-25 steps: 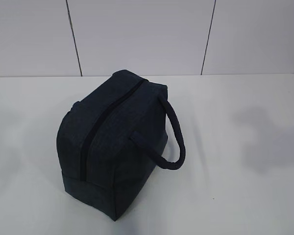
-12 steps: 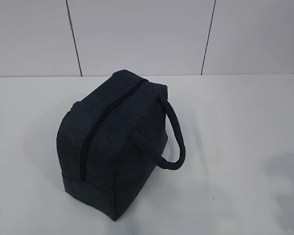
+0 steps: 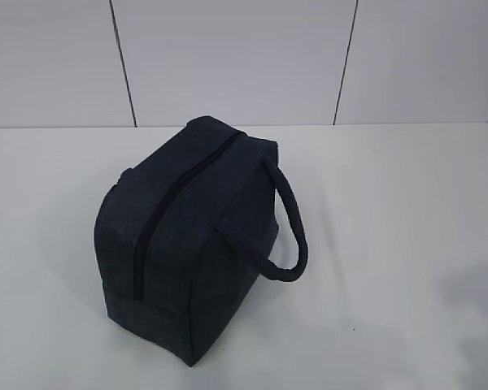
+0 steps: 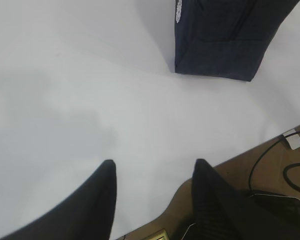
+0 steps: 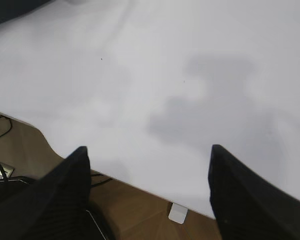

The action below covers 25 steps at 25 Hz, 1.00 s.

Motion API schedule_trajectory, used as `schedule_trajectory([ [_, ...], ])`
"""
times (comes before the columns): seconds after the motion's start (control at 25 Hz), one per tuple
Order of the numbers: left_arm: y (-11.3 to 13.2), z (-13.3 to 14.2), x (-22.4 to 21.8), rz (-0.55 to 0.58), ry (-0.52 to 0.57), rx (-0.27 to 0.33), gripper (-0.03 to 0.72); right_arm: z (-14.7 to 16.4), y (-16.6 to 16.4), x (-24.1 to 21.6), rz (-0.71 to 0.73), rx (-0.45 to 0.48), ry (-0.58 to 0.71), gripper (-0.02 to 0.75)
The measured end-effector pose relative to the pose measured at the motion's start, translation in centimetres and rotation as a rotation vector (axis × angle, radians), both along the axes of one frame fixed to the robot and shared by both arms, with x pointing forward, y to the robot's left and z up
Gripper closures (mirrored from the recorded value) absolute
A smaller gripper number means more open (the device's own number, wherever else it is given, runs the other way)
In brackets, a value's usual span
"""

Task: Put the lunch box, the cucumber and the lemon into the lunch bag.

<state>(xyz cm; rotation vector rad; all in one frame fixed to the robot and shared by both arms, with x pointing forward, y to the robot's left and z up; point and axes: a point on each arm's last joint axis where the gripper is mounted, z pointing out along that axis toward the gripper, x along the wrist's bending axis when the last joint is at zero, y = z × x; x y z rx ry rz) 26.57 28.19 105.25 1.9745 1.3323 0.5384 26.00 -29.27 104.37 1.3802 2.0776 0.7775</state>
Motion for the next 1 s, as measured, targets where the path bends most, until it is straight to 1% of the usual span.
schedule_trajectory([
  [0.64, 0.1, 0.0, -0.1, 0.008, -0.010, -0.001, 0.337, 0.1, -0.1, -0.1, -0.011, -0.004, -0.020, 0.183],
  [0.84, 0.5, 0.1, -0.4, 0.129, -0.044, -0.007, 0.349, 0.1, -0.4, -0.7, -0.097, 0.003, -0.059, 0.183],
  [1.0, 0.7, 0.2, -1.3, 0.215, -0.108, -0.014, 0.349, 0.2, -0.5, -1.5, -0.155, 0.011, -0.119, 0.183],
])
